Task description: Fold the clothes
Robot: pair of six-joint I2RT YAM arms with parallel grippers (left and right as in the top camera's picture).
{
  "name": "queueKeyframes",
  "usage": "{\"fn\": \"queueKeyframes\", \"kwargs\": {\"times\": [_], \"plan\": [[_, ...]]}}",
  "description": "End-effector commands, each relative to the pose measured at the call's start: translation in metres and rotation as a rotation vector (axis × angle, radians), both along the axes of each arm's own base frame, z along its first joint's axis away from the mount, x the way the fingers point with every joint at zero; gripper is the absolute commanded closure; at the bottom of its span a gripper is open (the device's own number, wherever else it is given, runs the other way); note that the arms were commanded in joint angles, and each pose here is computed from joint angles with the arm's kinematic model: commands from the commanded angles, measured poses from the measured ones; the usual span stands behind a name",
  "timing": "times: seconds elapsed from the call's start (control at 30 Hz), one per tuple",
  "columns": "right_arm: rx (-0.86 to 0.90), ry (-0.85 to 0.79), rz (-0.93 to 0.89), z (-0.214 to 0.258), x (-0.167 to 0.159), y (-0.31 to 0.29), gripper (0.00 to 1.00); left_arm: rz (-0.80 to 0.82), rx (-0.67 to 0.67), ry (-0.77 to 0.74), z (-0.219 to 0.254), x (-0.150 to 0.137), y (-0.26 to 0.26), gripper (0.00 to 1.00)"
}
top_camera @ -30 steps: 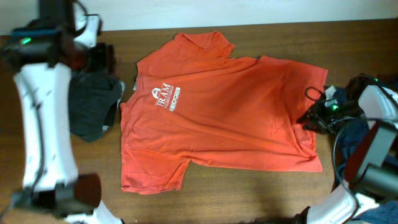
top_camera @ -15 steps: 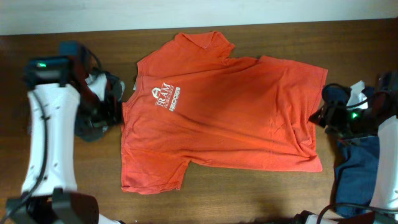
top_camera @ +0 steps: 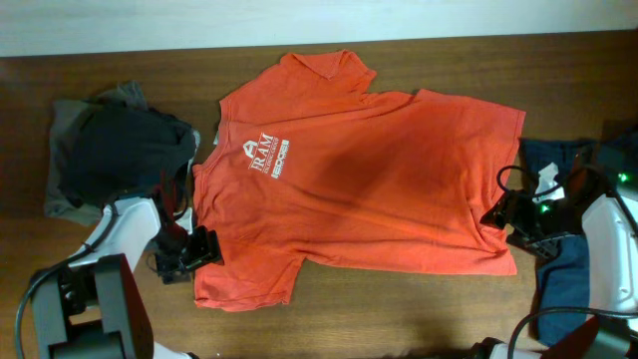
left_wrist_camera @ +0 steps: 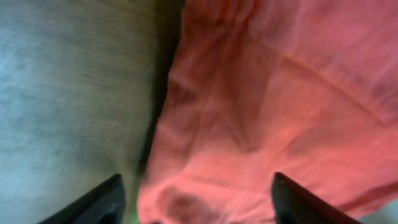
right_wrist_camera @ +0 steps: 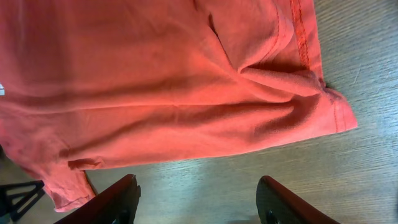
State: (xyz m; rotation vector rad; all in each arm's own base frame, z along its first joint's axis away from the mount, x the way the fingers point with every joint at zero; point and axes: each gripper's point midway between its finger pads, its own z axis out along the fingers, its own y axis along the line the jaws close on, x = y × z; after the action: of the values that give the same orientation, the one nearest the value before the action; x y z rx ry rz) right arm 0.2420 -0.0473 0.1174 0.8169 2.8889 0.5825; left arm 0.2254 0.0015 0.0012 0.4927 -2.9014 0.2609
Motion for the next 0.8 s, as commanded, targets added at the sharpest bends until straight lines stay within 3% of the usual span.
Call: {"fn": "queueKeyframes", "kwargs": {"times": [0.0, 0.1, 0.2, 0.3, 0.4, 0.57, 0.7, 0.77], "plan": [[-0.011, 0.006, -0.006, -0.003, -0.001, -0.003, 0.35, 0.026, -0.017, -0.040, -0.006, 0.004, -0.004, 0.37], [-0.017, -0.006, -0.006, -0.003, 0.002, -0.004, 0.35, 0.026, -0.014, -0.116, -0.009, 0.022, -0.002, 0.57], [-0.030, -0.007, -0.007, -0.004, 0.003, -0.006, 0.35, 0.037, -0.119, -0.175, -0.003, 0.036, -0.019, 0.85], [-0.098, 0.047, -0.060, -0.009, -0.004, -0.019, 0.35, 0.041, -0.148, -0.157, -0.001, 0.031, -0.024, 0.94], [-0.156, 0.082, -0.109, -0.012, -0.007, -0.030, 0.35, 0.043, -0.150, -0.141, -0.001, 0.028, -0.024, 0.99], [-0.141, 0.145, -0.107, -0.027, -0.013, -0.029, 0.36, 0.039, -0.146, -0.165, 0.004, 0.035, -0.023, 0.99], [-0.056, 0.288, -0.091, -0.056, -0.043, -0.010, 0.35, 0.042, -0.139, -0.196, 0.011, 0.045, -0.019, 0.99], [-0.021, 0.334, -0.088, -0.068, -0.054, -0.002, 0.29, 0.043, -0.138, -0.203, 0.012, 0.048, -0.019, 0.99]]}}
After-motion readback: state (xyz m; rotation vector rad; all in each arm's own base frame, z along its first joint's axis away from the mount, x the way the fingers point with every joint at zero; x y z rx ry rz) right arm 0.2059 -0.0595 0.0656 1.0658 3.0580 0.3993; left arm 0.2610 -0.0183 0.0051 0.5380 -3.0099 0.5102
